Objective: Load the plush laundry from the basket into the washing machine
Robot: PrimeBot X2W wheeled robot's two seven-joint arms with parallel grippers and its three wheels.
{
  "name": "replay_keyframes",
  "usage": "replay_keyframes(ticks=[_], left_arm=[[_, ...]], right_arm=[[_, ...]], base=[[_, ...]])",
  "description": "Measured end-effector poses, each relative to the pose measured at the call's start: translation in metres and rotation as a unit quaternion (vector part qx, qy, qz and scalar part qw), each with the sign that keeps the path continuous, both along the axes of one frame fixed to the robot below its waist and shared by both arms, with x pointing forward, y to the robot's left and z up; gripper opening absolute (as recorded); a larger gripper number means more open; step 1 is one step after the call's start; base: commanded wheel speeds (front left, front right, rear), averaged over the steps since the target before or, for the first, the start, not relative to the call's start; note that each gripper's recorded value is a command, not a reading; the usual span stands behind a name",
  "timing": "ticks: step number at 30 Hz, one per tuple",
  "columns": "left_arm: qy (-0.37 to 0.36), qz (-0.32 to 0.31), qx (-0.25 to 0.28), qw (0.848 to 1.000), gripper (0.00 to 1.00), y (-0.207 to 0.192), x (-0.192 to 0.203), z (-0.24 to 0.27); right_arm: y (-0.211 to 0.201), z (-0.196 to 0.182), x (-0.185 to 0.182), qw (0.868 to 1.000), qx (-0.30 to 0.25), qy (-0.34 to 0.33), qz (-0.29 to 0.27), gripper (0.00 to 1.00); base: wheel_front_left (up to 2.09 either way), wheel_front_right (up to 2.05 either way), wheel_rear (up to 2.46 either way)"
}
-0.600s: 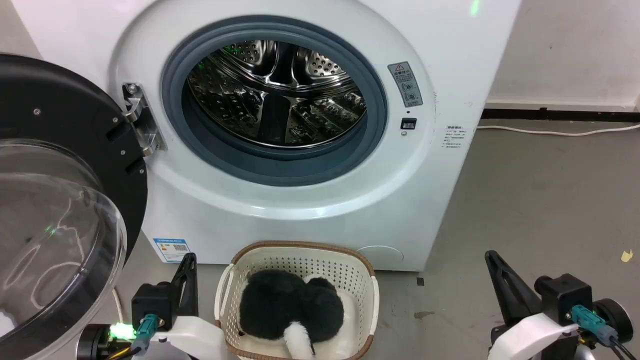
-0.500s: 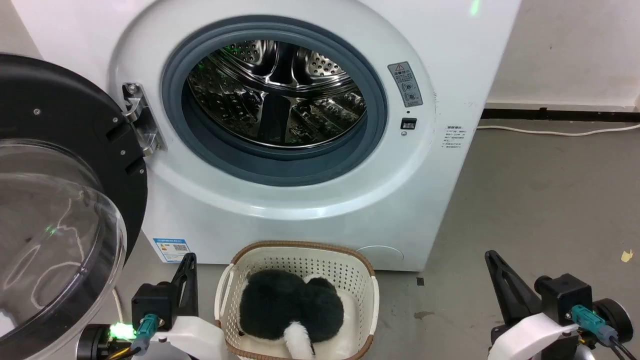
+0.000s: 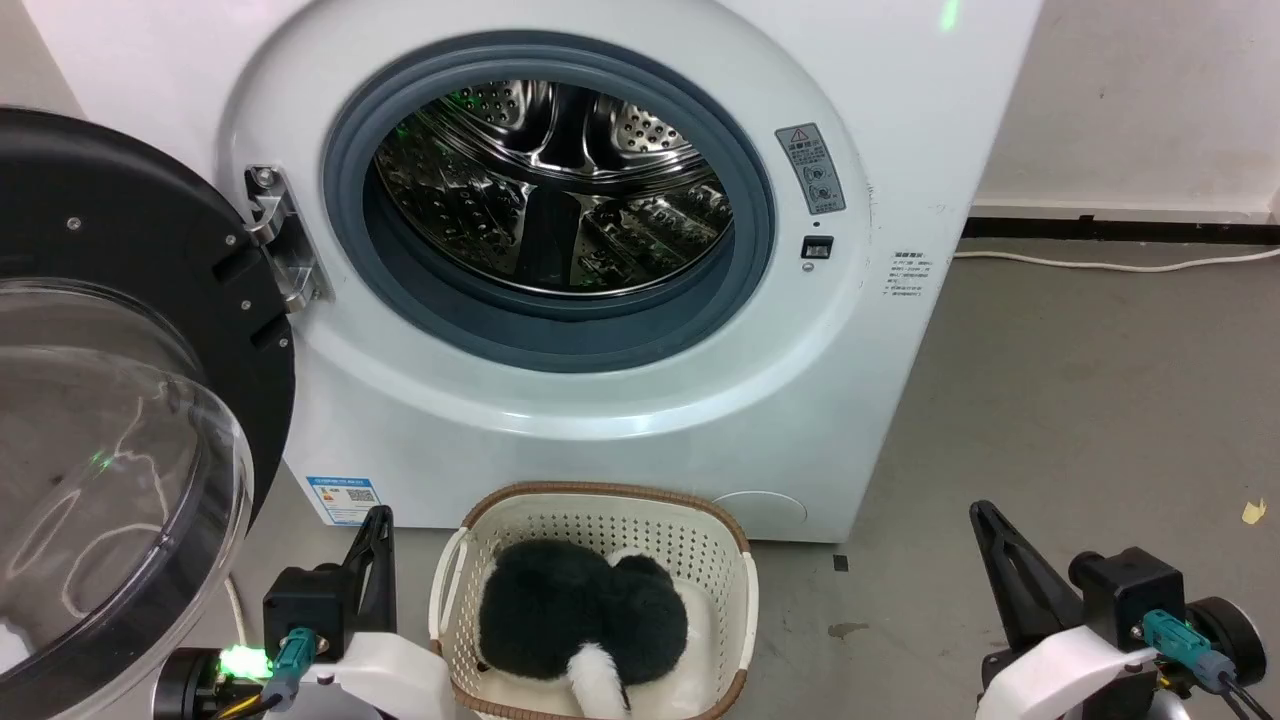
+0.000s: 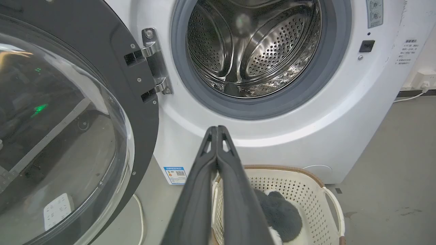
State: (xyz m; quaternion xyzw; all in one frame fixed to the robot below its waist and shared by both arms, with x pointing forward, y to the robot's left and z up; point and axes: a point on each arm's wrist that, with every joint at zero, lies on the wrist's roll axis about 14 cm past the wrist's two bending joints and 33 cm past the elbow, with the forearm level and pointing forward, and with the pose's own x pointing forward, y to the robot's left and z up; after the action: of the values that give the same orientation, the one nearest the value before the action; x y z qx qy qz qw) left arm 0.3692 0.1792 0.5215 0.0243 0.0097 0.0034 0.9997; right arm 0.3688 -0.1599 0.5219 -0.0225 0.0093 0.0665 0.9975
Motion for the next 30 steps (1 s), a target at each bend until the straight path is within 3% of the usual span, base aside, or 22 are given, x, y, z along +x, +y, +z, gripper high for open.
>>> replay_keyframes(ticks=[11,12,30], left_arm=[[0.0,0.0,0.0,1.0,0.0,-0.0002,0.0,0.0],[0.0,0.0,0.0,1.0,1.0,-0.0001,0.0,0.0],[-0.007,-0.012,0.0,1.0,1.0,-0.0098,0.0017,0.0009]], right_arm=[[-0.0002,0.0,0.0,1.0,0.0,0.0,0.0,0.0],[-0.0001,0.0,0.0,1.0,0.0,0.0,0.0,1.0],[-0.0073,0.0014,-0.0009,1.0,0.01,-0.007,-0.011,1.0]], base=[[0.0,0.0,0.0],[0.0,0.0,0.0],[0.0,0.0,0.0]])
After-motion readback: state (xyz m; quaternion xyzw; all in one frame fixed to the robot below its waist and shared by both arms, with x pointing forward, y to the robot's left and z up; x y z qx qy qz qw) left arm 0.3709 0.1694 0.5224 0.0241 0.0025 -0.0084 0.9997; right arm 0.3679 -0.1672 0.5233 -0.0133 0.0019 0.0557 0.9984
